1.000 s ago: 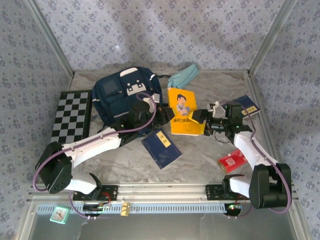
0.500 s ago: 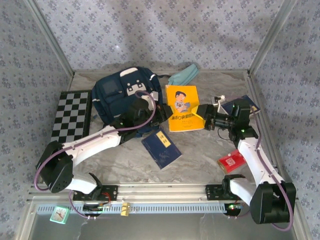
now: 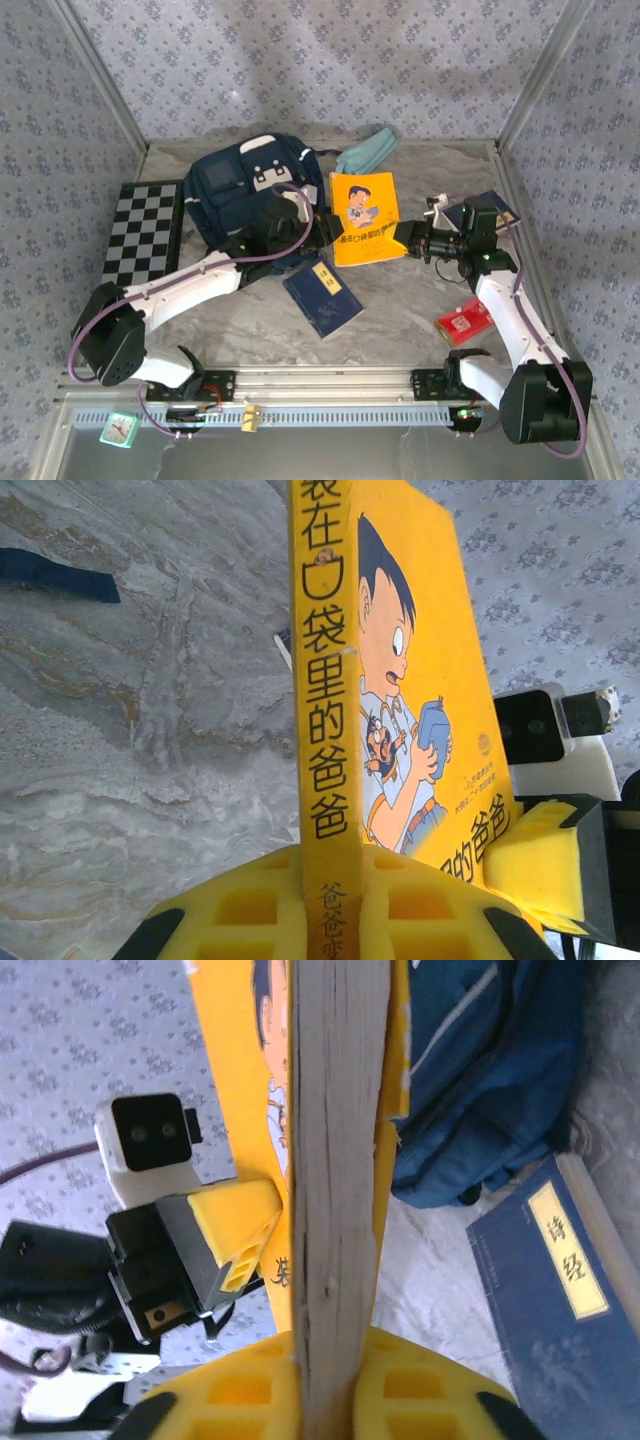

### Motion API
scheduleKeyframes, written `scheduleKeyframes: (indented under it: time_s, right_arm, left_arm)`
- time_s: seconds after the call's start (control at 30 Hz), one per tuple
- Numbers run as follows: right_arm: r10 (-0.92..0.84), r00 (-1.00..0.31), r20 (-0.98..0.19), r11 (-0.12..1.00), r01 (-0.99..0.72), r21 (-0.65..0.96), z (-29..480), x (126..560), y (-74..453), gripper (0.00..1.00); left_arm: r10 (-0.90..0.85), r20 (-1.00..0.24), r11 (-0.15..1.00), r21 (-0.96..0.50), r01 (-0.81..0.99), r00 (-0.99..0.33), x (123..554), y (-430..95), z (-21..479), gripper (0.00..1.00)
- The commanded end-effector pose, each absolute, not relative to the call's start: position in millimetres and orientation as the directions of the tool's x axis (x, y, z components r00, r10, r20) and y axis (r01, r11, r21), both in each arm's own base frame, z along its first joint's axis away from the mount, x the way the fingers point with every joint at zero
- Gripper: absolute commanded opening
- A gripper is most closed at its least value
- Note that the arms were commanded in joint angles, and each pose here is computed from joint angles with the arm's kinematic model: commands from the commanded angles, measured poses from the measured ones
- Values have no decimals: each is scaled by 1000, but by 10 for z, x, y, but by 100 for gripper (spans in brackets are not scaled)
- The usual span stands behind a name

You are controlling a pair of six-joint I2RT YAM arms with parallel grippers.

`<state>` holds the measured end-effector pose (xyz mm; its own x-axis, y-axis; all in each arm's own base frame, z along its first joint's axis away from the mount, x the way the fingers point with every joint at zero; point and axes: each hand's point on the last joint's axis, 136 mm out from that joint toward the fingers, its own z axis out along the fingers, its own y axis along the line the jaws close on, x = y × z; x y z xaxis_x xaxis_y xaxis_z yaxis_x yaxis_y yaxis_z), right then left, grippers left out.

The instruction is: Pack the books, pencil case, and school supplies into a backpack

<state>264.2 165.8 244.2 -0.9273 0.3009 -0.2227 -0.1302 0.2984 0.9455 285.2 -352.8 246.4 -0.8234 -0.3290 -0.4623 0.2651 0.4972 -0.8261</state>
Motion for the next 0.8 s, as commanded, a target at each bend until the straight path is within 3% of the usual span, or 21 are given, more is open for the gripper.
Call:
scheduleKeyframes:
  time_s: [0.0, 0.1, 0.27, 0.43, 0.63, 0.77]
  right_arm:
    - [269, -914, -303, 325, -210, 922, 2605, 2619, 1650, 3]
    - [266, -910, -319, 397, -198, 896, 2545, 2601, 1591, 0]
    - [276, -901, -335, 512, -157, 844, 2386, 2595, 1460, 0]
    - [283, -902, -325, 531, -135, 836, 2294, 2637, 1434, 0]
    - [290, -902, -320, 535, -125, 836, 2274, 2692, 1425, 0]
    - [294, -901, -318, 534, -121, 837, 2266, 2717, 1423, 0]
  left_arm:
    - [-289, -557, 577, -751, 323, -779, 2876, -3393, 2540, 7]
    - [-193, -650, 690, -622, 370, -735, 2901, -3208, 2481, 25]
    - [88, -765, 890, -227, 395, -638, 3074, -2618, 2252, 47]
    - [329, -702, 901, 34, 432, -632, 3336, -2314, 1937, 57]
    - [520, -595, 841, 230, 490, -612, 3665, -2243, 1598, 66]
    - [573, -540, 813, 278, 512, -616, 3889, -2272, 1388, 71]
